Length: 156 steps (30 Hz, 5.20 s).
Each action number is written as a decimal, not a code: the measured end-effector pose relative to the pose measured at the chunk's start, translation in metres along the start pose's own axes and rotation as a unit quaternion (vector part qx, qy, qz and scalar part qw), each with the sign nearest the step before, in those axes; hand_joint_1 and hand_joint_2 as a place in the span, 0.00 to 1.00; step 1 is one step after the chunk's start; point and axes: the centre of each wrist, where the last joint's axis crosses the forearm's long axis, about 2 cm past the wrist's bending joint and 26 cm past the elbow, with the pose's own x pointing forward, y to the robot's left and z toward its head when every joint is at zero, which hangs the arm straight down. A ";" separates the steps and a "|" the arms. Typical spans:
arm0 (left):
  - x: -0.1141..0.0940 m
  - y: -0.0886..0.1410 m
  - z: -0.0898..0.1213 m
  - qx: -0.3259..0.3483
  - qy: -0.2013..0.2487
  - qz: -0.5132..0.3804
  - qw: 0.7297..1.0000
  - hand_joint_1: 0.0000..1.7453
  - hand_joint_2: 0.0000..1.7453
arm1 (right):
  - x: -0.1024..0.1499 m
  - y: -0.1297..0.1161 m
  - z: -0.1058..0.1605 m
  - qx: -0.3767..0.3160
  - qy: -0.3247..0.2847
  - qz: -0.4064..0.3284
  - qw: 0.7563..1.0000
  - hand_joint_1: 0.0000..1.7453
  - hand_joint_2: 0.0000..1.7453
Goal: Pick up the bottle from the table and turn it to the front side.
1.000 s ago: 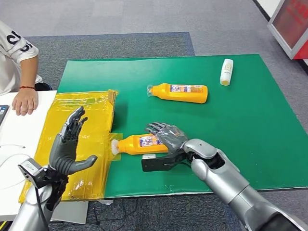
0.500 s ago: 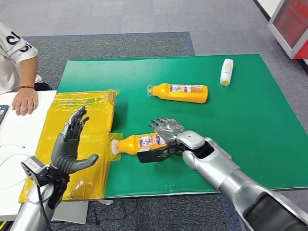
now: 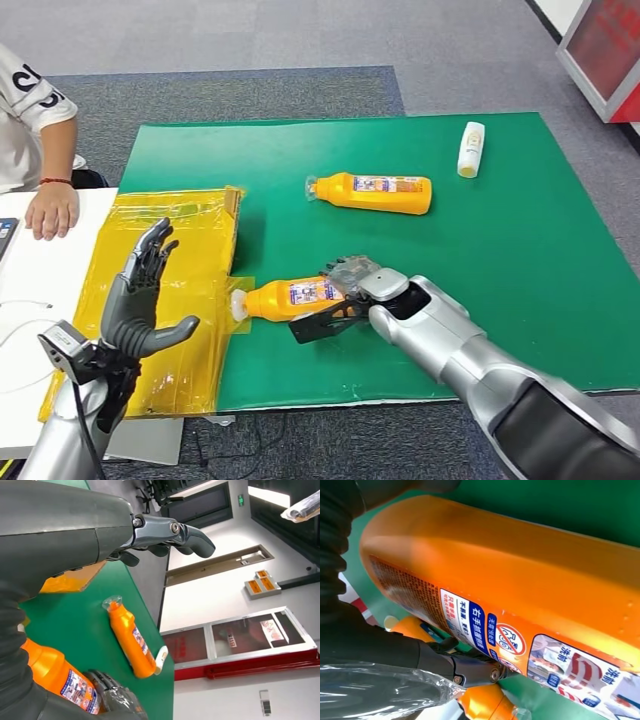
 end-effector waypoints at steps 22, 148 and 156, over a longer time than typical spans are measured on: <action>-0.005 0.006 -0.003 0.006 0.002 0.003 1.000 0.00 1.00 | -0.009 0.004 -0.002 -0.019 -0.040 -0.075 0.996 1.00 1.00; -0.033 0.044 -0.062 -0.227 0.044 0.182 0.956 0.00 1.00 | 0.051 0.022 0.052 -0.314 -0.309 -0.475 0.761 1.00 1.00; -0.031 0.043 -0.072 -0.221 0.017 0.187 0.957 0.00 1.00 | 0.057 0.023 0.051 -0.297 -0.325 -0.486 0.755 1.00 1.00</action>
